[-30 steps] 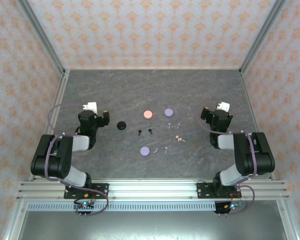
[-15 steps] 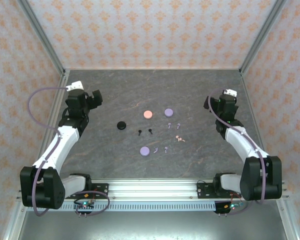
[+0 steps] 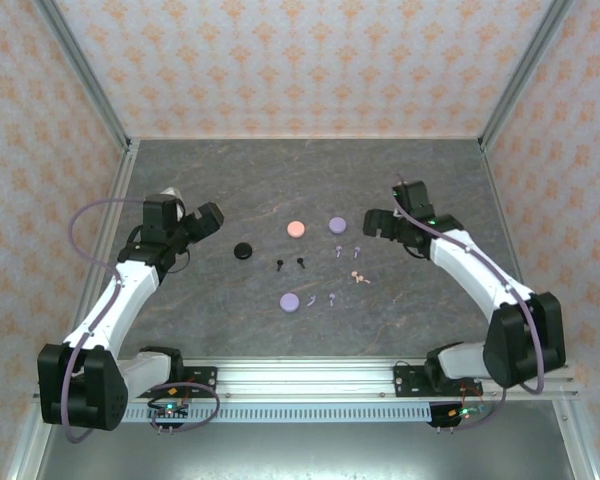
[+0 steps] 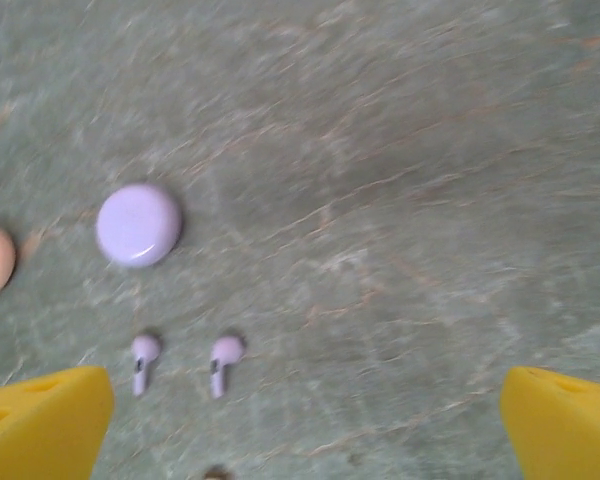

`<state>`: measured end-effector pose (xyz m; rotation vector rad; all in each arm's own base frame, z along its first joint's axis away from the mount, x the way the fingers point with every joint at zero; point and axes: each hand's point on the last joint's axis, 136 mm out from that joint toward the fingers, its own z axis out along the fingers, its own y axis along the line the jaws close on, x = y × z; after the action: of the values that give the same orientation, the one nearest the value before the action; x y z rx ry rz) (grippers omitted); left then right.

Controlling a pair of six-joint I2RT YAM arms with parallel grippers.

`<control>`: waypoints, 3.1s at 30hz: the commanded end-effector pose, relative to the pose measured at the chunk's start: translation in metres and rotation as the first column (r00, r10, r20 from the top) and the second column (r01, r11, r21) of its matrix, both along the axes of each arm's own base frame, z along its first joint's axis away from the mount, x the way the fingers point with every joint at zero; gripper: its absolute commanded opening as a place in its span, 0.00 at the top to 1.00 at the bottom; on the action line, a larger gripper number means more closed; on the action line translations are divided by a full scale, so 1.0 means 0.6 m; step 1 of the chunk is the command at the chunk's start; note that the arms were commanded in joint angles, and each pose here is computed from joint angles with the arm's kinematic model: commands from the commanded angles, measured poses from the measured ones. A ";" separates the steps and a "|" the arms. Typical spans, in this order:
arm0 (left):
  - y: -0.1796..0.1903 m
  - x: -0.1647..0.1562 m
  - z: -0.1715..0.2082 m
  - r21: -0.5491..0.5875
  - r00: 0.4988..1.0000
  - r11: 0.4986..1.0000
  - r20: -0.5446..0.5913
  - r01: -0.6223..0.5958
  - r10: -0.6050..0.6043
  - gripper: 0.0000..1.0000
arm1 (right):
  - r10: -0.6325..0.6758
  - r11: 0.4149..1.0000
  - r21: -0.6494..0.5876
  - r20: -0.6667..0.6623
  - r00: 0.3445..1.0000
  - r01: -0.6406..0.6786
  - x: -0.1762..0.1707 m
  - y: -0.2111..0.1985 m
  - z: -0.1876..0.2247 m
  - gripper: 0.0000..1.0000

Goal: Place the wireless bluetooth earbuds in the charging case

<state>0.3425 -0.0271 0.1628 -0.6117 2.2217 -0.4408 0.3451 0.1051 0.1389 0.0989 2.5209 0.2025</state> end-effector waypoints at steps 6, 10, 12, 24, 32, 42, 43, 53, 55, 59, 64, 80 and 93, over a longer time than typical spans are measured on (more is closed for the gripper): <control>-0.035 0.010 0.026 -0.123 0.997 0.992 0.075 -0.005 0.014 0.00 | 0.241 0.948 -0.167 -0.180 0.954 -0.271 0.029 0.079 -0.033 0.03; -0.034 0.018 0.032 -0.124 0.996 0.992 0.082 -0.013 0.023 0.00 | 0.329 0.902 -0.202 -0.249 0.911 -0.381 0.059 0.109 -0.060 0.05; -0.032 0.019 0.036 -0.097 0.998 0.995 0.068 -0.007 0.014 0.00 | 0.381 0.884 -0.180 -0.256 0.888 -0.431 0.074 0.129 -0.073 0.05; -0.021 0.025 0.045 -0.037 0.998 0.999 0.060 -0.016 0.018 0.00 | 0.500 0.807 -0.151 -0.339 0.797 -0.571 0.115 0.172 -0.142 0.05; -0.023 0.029 0.041 -0.045 0.998 0.999 0.054 -0.016 0.018 0.00 | 0.506 0.790 -0.155 -0.380 0.774 -0.593 0.120 0.182 -0.175 0.12; -0.021 0.025 0.041 -0.042 0.999 0.999 0.049 -0.019 0.021 0.00 | 0.523 0.776 -0.134 -0.409 0.748 -0.616 0.103 0.192 -0.195 0.25; -0.021 0.026 0.042 -0.042 0.999 0.999 0.049 -0.019 0.021 0.00 | 0.521 0.778 -0.131 -0.412 0.748 -0.614 0.102 0.191 -0.196 0.26; -0.020 0.024 0.046 -0.036 0.999 0.999 0.050 -0.020 0.022 0.00 | 0.513 0.782 -0.137 -0.414 0.752 -0.608 0.098 0.188 -0.198 0.41; -0.021 0.023 0.047 -0.035 0.999 0.999 0.050 -0.014 0.016 0.00 | 0.507 0.785 -0.147 -0.406 0.760 -0.602 0.100 0.186 -0.196 0.44; -0.024 0.023 0.053 -0.030 0.999 1.000 0.052 0.001 0.001 0.00 | 0.509 0.793 -0.167 -0.348 0.787 -0.586 0.107 0.186 -0.173 0.49; -0.041 0.028 0.075 -0.043 0.995 0.997 0.076 0.067 -0.064 0.00 | 0.531 0.804 -0.187 -0.203 0.823 -0.564 0.116 0.191 -0.107 0.53; -0.267 0.015 0.255 -0.258 0.741 0.698 0.322 0.668 -0.590 0.09 | 0.790 0.613 -0.402 0.336 0.513 -0.680 -0.010 0.262 0.220 0.56; -0.354 -0.031 0.295 -0.213 0.566 0.527 0.380 0.823 -0.732 0.18 | 0.855 0.490 -0.507 0.436 0.280 -0.709 -0.071 0.293 0.304 0.56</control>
<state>0.3317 -0.2293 0.3313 0.2621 2.0837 -1.3162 0.3107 0.2745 0.3061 -1.1556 1.7127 0.2672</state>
